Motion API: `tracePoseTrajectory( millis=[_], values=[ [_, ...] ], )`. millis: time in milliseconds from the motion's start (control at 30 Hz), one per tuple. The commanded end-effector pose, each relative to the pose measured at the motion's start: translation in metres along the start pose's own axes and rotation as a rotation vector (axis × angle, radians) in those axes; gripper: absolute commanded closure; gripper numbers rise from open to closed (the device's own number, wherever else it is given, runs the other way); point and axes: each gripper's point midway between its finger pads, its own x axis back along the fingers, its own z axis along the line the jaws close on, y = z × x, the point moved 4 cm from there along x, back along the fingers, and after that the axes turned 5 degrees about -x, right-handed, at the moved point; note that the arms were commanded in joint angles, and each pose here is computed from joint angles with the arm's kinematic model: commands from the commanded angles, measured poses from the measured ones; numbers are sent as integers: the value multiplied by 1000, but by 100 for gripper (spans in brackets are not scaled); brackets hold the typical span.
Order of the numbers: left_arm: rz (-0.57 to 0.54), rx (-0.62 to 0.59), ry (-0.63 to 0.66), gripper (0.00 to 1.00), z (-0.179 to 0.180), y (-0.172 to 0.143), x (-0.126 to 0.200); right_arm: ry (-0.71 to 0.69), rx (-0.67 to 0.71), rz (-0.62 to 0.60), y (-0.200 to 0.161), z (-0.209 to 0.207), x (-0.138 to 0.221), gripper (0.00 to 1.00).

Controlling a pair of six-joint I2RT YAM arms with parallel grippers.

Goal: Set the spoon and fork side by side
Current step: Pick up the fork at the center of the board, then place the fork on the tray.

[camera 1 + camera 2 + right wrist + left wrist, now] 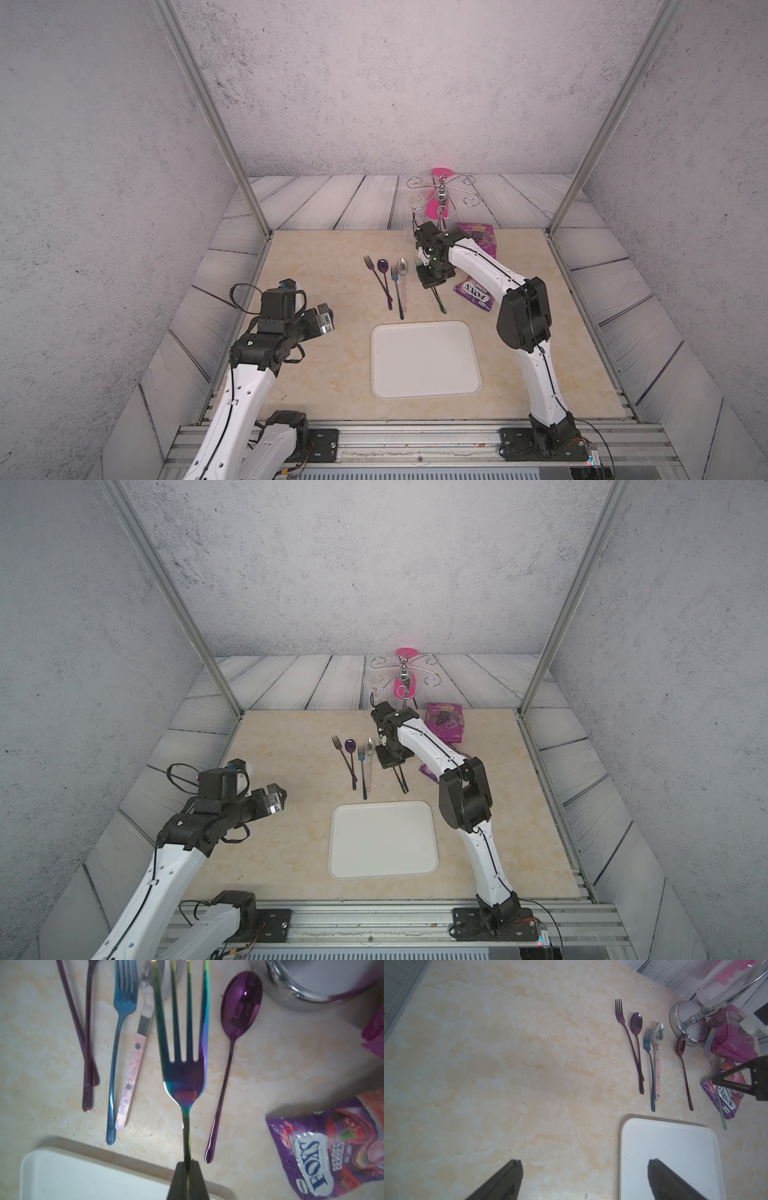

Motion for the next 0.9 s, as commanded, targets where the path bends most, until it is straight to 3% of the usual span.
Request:
tracePoseTrajectory(
  millis=[0, 167, 433, 867],
  values=[
    [-12, -8, 3, 1, 0, -1, 2, 32, -80, -8, -21, 7, 24, 100],
    [-22, -8, 4, 0, 0, 0, 3, 109, -172, -18, -68, 39, 38, 100],
    [-39, -5, -7, 1, -1, 0, 8, 164, -250, 15, -141, 113, 7, 100],
    [-65, 2, -23, 1, -2, 0, 13, 170, -324, 81, -159, 161, -33, 100]
  ],
)
